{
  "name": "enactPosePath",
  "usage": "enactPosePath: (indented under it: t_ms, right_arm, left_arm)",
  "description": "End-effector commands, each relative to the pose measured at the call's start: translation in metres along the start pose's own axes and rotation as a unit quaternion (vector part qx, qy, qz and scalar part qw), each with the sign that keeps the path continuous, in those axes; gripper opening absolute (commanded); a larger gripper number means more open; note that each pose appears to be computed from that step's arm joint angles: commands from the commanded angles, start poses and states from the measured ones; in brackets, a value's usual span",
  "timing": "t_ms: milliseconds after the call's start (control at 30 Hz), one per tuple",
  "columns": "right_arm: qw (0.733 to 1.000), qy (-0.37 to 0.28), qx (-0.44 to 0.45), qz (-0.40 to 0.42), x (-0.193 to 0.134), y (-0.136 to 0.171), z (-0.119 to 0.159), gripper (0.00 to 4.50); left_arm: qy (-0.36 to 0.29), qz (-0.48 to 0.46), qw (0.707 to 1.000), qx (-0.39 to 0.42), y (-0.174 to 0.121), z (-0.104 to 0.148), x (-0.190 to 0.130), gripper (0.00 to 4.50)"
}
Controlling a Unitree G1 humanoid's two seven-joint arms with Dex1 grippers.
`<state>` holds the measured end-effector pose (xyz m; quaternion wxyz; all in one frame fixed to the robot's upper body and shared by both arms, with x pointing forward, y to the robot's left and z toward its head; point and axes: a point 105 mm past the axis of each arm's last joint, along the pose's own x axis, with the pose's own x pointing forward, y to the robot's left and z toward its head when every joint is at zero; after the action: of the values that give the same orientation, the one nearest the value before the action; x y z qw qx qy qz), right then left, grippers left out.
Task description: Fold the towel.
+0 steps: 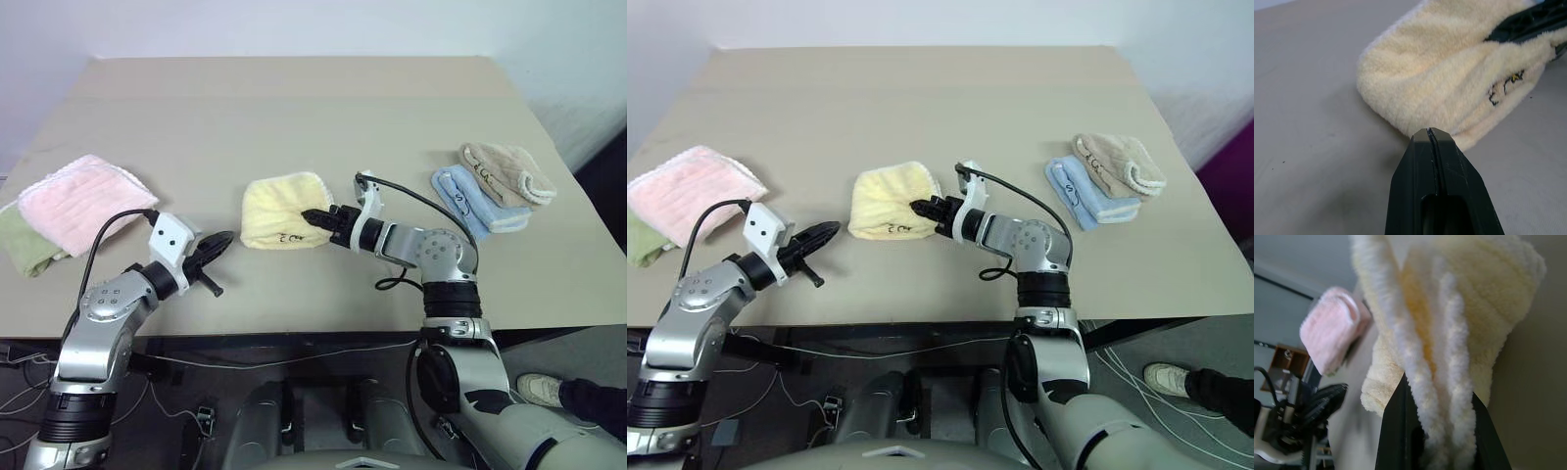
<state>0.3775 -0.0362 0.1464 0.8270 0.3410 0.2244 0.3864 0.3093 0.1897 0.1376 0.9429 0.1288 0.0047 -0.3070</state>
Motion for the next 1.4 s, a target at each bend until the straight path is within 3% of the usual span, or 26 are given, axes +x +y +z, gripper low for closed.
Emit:
enactPosePath:
  t_ms: [33, 233, 400, 467, 633, 867, 1167, 1300, 1400]
  right_arm:
    - [0.992, -0.115, -0.045, 0.025, -0.027, 0.023, 0.057, 0.03]
    - [0.942, -0.313, -0.104, -0.065, -0.121, 0.019, 0.163, 0.03]
    - [0.880, -0.432, -0.066, -0.187, -0.198, -0.016, 0.214, 0.03]
    - [0.864, -0.452, -0.038, -0.218, -0.216, -0.031, 0.219, 0.03]
    - [0.834, -0.432, 0.079, -0.334, -0.238, -0.099, 0.185, 0.03]
    - [0.827, -0.410, 0.120, -0.365, -0.234, -0.118, 0.162, 0.03]
    - [0.827, -0.424, 0.111, -0.354, -0.238, -0.110, 0.167, 2.91]
    - [0.811, -0.450, 0.084, -0.363, -0.249, -0.104, 0.175, 4.26]
    - [0.794, -0.476, 0.059, -0.372, -0.261, -0.098, 0.182, 4.43]
  left_arm:
    - [-0.021, -0.008, 1.000, 0.012, -0.002, 0.013, 0.004, 0.00]
    - [-0.025, -0.035, 0.999, 0.006, -0.010, 0.012, 0.019, 0.00]
    - [-0.038, -0.063, 0.997, 0.002, -0.018, 0.015, 0.035, 0.00]
    - [-0.040, -0.070, 0.997, 0.002, -0.020, 0.016, 0.039, 0.00]
    - [-0.044, -0.084, 0.996, 0.001, -0.025, 0.016, 0.046, 0.00]
    - [-0.042, -0.089, 0.995, 0.001, -0.028, 0.014, 0.047, 0.00]
    - [-0.039, -0.092, 0.995, -0.001, -0.033, 0.011, 0.049, 0.00]
    - [-0.039, -0.093, 0.995, -0.002, -0.033, 0.011, 0.048, 0.00]
    - [-0.039, -0.094, 0.995, -0.002, -0.032, 0.011, 0.048, 0.00]
